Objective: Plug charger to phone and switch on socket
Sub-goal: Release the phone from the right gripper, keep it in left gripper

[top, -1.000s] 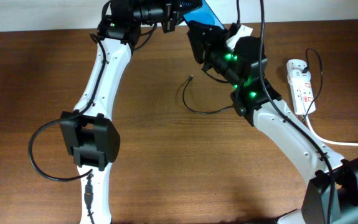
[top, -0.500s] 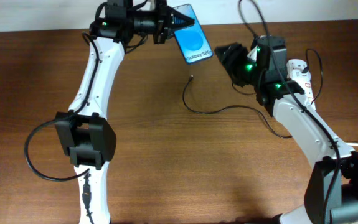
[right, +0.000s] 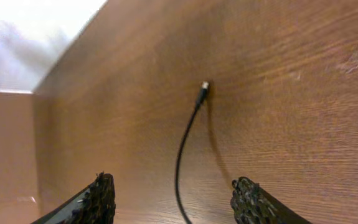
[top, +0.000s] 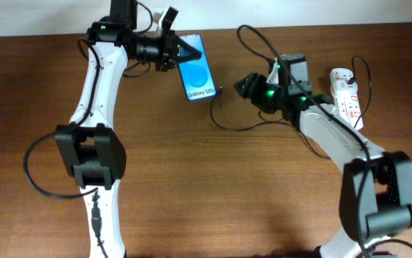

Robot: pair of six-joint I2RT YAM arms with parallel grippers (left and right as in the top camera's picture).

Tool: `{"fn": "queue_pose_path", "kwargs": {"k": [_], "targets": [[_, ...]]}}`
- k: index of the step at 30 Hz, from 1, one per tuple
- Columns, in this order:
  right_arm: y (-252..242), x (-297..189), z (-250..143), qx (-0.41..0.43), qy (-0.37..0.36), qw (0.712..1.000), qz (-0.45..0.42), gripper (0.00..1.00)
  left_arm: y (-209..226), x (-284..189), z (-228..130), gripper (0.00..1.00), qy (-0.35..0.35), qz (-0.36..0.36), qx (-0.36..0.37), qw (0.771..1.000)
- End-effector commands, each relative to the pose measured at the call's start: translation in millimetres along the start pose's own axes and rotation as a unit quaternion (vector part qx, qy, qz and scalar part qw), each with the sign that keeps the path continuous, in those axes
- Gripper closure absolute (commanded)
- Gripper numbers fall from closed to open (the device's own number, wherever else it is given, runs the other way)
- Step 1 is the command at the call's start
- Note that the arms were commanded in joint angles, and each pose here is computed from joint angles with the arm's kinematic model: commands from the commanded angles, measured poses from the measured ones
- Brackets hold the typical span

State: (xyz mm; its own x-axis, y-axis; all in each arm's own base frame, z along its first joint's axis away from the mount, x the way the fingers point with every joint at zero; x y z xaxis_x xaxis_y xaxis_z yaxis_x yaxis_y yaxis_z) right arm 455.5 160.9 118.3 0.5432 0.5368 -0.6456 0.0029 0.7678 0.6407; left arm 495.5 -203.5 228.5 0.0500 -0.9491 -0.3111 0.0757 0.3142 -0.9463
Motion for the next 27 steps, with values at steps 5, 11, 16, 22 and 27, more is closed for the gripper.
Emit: {"fn": "queue_pose_path", "kwargs": {"k": [5,11,16,22,27], "targets": [[21,40,5,-0.028,0.054,0.998,0.017,0.44,19,-20,10,1.00,0.005,-0.077,0.015,0.997],[22,66,10,-0.021,0.085,0.996,0.011,0.48,22,-23,7,1.00,0.007,-0.076,-0.008,0.997],[20,77,2,0.012,0.089,0.996,0.000,0.50,24,-22,2,1.00,0.013,-0.072,-0.032,0.997],[10,101,-17,0.042,0.107,0.993,-0.011,0.57,26,-22,3,1.00,0.012,-0.067,-0.032,0.997],[1,115,-20,0.051,0.105,0.993,-0.015,0.58,26,-21,2,1.00,0.012,-0.067,-0.032,0.997]]}}
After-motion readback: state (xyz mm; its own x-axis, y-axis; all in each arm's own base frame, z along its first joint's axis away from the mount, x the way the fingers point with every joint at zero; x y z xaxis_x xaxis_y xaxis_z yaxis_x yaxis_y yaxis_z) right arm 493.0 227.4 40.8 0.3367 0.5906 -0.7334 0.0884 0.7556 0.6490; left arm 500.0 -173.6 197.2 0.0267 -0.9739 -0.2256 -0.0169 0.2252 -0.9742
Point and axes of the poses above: each gripper's point midway between its finger pads, its own x axis out along the fingers, its own y axis along the line the jaws close on, z = x × y, the point moved 1 cm from there along -x, back along the fingers, and after that the axes turned 9 degrees about -x, right-handed, at the moved point
